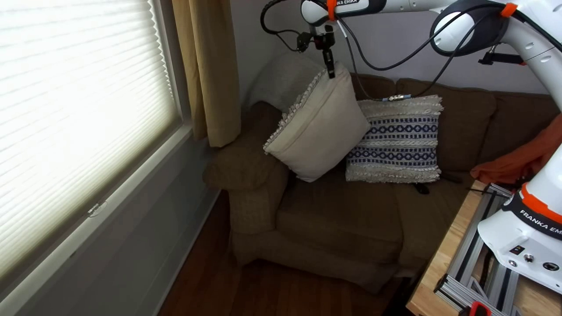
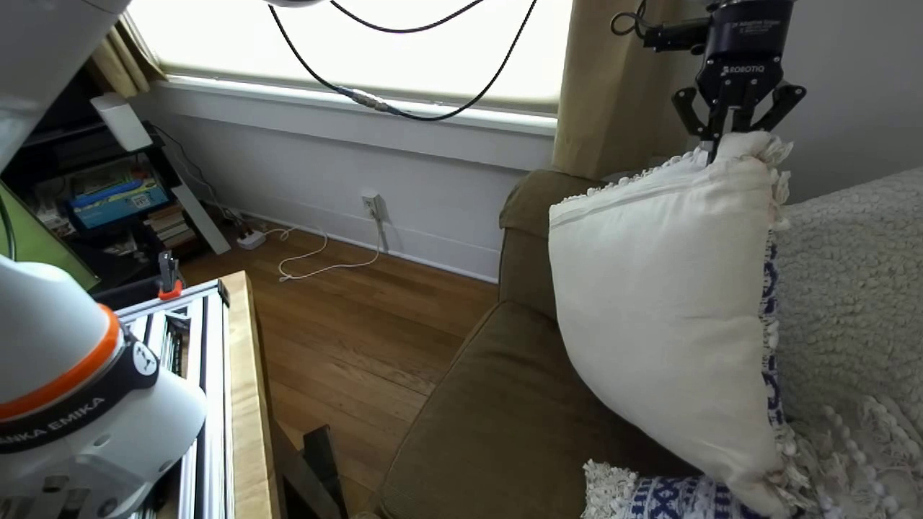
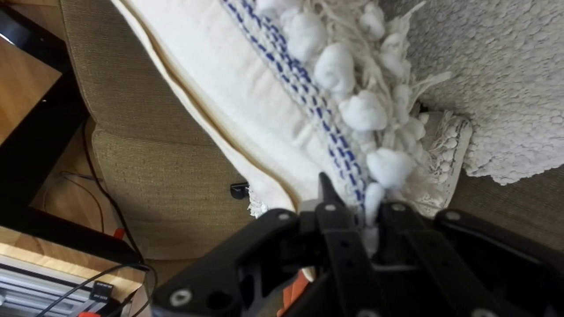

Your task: Turn the pillow on the left around

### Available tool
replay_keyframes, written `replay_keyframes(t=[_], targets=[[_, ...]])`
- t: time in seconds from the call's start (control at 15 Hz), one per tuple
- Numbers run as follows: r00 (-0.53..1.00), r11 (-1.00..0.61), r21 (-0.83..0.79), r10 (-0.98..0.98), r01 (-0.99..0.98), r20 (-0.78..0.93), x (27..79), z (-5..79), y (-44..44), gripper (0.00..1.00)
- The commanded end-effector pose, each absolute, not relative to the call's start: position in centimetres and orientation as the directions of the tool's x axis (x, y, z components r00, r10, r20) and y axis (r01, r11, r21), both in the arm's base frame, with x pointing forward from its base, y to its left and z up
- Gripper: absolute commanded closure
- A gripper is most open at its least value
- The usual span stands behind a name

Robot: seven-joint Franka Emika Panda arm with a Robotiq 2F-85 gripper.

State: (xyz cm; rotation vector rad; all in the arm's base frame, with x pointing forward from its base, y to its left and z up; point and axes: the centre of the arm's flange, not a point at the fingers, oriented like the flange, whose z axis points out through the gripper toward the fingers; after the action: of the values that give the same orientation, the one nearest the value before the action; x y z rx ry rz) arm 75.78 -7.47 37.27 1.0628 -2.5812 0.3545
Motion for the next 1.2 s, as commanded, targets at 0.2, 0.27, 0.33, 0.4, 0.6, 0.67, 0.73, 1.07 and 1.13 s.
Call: replay_keyframes(t=[0.2,0.27,0.33,0.4,0.6,0.67,0.73,1.07,1.13], targets=[[-0.533,0.519,-0.132,-0.791,-0.845,0.299,73.6,45.1,-9.6,0.96],[-0.483,0.465,-0.136,-0.821,-0.875,0.305,73.1,46.3,-9.9,0.96],[-0.441,0.42,-0.137,-0.845,-0.897,0.303,72.7,47.2,-10.3,0.96],[-0.394,0.374,-0.123,-0.87,-0.919,0.296,72.4,48.2,-10.6,0.96],[-0.249,0.234,-0.086,-0.926,-0.968,0.285,71.1,50.0,-10.5,0.96],[-0.203,0.189,-0.077,-0.94,-0.979,0.275,70.8,50.4,-10.3,0.96],[-0.153,0.141,-0.064,-0.951,-0.988,0.268,70.3,50.8,-10.0,0.96],[0.097,-0.107,-0.026,-0.964,-0.994,0.249,67.2,53.3,-8.5,0.96],[0.147,-0.157,-0.022,-0.958,-0.987,0.246,66.7,53.8,-8.5,0.96]])
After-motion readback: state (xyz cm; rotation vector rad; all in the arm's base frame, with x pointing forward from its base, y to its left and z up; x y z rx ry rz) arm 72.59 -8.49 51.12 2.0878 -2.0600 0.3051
